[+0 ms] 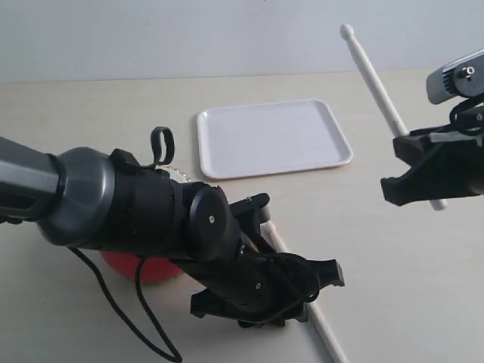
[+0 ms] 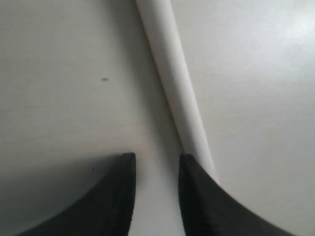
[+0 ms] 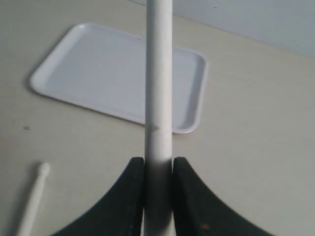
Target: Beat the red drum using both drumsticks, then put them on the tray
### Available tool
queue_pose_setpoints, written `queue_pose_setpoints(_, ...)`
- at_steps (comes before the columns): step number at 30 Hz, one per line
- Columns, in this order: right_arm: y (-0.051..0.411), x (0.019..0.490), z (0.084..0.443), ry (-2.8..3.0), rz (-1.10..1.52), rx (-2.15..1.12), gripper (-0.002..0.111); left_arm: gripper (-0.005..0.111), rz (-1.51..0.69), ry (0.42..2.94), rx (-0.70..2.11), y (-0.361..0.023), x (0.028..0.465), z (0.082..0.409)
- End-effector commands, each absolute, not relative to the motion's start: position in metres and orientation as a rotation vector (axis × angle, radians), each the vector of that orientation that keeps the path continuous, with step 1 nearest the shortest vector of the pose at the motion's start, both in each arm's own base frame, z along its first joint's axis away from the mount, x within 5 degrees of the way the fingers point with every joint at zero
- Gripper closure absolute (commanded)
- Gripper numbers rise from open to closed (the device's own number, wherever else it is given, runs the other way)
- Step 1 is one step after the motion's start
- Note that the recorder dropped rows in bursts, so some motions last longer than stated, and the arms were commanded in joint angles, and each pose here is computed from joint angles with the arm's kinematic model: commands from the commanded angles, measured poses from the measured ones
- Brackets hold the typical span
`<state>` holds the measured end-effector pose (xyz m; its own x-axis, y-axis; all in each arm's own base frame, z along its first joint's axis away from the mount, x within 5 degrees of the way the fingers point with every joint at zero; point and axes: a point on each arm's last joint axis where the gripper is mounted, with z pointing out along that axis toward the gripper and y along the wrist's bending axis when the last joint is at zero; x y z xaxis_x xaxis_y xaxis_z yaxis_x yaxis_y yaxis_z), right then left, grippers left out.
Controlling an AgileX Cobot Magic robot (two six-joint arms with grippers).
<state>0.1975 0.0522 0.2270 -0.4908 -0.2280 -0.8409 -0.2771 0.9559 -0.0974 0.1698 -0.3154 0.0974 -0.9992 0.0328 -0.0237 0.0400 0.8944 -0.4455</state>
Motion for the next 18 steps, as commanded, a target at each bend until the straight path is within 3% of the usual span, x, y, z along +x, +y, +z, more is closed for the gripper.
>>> queue_pose_setpoints(1, 0.059, 0.195, 0.210, 2.171, 0.141, -0.420, 0.108, 0.074, -0.595, 3.135, 0.150, -0.307, 0.163, 0.080)
queue_pose_setpoints(8, 0.058, 0.198, 0.181, 2.301, 0.100, -0.429, 0.108, 0.073, -0.638, 3.135, 0.205, -0.318, 0.167, 0.089)
queue_pose_setpoints(14, 0.067, 0.195, 0.152, 2.437, 0.216, -0.503, 0.108, 0.054, -0.649, 3.121, 0.264, -0.318, 0.166, 0.093)
queue_pose_setpoints(18, 0.068, 0.195, 0.145, 2.472, 0.232, -0.508, 0.108, 0.054, -0.675, 3.116, 0.239, -0.321, 0.167, 0.097)
